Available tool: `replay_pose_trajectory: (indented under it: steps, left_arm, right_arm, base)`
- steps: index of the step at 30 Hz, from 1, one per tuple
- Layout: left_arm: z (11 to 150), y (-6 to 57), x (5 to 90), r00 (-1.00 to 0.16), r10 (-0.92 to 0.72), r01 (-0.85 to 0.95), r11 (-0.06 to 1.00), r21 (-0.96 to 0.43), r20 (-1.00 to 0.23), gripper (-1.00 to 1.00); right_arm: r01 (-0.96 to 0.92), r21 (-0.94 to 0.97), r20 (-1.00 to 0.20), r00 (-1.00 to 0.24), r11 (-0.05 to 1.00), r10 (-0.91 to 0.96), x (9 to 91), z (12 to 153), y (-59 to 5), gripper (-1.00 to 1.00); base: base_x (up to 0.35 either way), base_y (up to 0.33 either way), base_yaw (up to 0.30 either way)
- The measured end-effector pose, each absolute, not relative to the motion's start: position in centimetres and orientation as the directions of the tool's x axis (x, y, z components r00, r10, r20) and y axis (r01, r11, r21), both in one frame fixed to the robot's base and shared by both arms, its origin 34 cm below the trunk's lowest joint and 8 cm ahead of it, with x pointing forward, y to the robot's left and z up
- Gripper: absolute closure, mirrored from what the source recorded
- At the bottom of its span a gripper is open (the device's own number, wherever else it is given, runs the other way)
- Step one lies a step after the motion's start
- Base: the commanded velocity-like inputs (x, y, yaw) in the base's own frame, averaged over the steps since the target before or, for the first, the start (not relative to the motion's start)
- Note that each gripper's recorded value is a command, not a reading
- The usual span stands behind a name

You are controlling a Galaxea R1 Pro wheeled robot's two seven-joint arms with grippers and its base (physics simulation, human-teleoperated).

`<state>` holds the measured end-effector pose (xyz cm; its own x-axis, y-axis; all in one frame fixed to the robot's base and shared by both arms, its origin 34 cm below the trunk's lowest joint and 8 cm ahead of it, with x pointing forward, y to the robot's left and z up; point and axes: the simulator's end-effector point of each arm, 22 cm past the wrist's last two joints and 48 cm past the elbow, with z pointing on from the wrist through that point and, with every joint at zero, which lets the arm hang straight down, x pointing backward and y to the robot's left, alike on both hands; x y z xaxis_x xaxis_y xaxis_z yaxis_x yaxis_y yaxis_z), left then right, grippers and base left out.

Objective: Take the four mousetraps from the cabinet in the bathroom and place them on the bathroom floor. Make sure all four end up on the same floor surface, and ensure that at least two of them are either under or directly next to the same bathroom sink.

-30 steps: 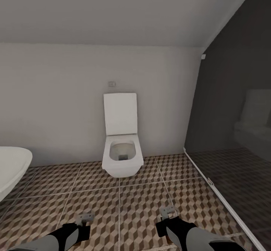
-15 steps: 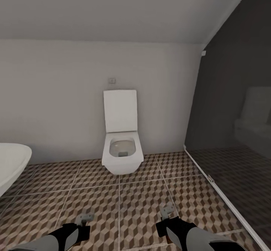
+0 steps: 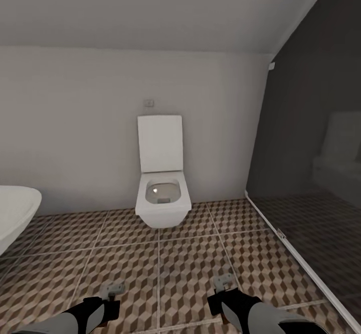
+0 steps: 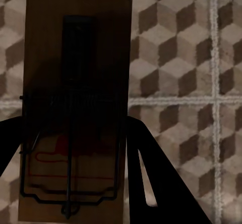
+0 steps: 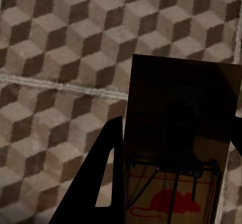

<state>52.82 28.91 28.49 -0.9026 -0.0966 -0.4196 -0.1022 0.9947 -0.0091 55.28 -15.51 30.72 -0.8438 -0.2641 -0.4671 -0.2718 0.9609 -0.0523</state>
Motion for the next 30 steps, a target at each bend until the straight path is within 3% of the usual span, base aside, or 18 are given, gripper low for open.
replay_pose_trajectory:
  steps: [6, 16, 30]
  left_arm:
    - [27.1, 28.9, 52.5, -0.902, -0.097, -0.103, 0.995, -0.008, -0.42, 1.0]
    - [25.0, 28.9, 51.7, -0.908, -0.097, -0.103, 0.995, -0.007, -0.408, 1.0]
    - [22.9, 28.9, 50.5, -0.926, -0.097, -0.102, 0.995, -0.004, -0.366, 1.0]
  right_arm:
    - [-0.263, -0.063, -0.465, -0.846, 0.963, -0.261, 55.0, 29.4, -15.9, 1.0]
    - [-0.261, -0.062, -0.456, -0.851, 0.963, -0.261, 54.3, 27.2, -16.1, 1.0]
    - [-0.264, -0.052, -0.416, -0.871, 0.963, -0.262, 53.2, 25.0, -16.1, 1.0]
  base:
    - [0.0, 0.0, 0.019]
    - [0.0, 0.0, 0.178]
    - [0.0, 0.0, 0.015]
